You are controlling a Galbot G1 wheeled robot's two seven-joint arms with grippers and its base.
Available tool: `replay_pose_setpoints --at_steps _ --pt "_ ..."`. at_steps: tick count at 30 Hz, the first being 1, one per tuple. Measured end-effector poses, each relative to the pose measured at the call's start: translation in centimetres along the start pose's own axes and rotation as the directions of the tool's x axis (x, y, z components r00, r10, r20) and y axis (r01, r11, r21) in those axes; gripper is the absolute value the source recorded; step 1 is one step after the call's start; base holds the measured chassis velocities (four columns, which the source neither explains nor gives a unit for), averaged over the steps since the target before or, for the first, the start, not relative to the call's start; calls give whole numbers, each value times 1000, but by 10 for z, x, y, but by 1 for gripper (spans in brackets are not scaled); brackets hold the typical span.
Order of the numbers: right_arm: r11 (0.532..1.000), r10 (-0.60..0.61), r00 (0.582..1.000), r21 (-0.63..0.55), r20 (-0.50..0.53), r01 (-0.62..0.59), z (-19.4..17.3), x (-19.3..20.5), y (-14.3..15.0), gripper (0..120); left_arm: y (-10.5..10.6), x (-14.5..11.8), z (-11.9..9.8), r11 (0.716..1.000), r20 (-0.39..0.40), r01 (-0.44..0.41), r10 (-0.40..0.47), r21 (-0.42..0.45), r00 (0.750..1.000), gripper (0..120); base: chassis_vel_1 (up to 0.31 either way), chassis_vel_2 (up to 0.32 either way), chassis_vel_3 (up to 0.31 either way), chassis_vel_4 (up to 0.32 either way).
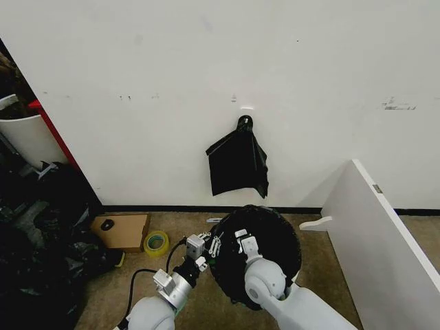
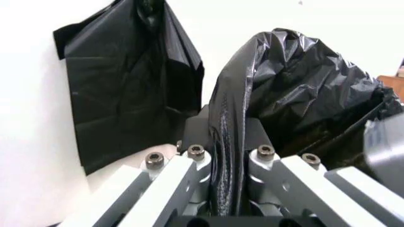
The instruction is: Place the garbage bag over the trash bin.
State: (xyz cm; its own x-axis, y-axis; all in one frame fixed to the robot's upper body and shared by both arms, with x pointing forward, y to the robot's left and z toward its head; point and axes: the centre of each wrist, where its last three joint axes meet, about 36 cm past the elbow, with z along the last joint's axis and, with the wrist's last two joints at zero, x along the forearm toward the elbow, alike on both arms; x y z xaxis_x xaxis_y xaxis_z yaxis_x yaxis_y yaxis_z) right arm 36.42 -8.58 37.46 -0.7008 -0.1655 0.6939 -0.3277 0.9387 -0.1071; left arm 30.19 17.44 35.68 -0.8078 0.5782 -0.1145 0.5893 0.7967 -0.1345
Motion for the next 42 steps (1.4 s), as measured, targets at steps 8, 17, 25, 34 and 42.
replay_pose_setpoints --at_steps 8,17,25,34,42 --pt "999 43 997 -6 -69 -44 14 -29 -3 0 -5 2 1 999 8 -35 35 -14 999 4 0 0 0 0" --pt "1000 26 1000 -18 17 -25 2 11 -12 0 1 -1 5 1000 14 -9 10 -24 1000 4 0 0 0 0" --pt "997 -39 994 -63 102 45 2 64 -25 0 13 -8 12 998 10 63 -63 -6 998 4 0 0 0 0" --pt "992 -22 986 -116 165 42 10 106 -40 0 21 -13 10 987 -18 141 -140 75 990 4 0 0 0 0" --pt "989 -21 947 -135 319 67 -4 146 -45 0 28 -11 8 944 -87 273 -261 184 961 4 0 0 0 0"
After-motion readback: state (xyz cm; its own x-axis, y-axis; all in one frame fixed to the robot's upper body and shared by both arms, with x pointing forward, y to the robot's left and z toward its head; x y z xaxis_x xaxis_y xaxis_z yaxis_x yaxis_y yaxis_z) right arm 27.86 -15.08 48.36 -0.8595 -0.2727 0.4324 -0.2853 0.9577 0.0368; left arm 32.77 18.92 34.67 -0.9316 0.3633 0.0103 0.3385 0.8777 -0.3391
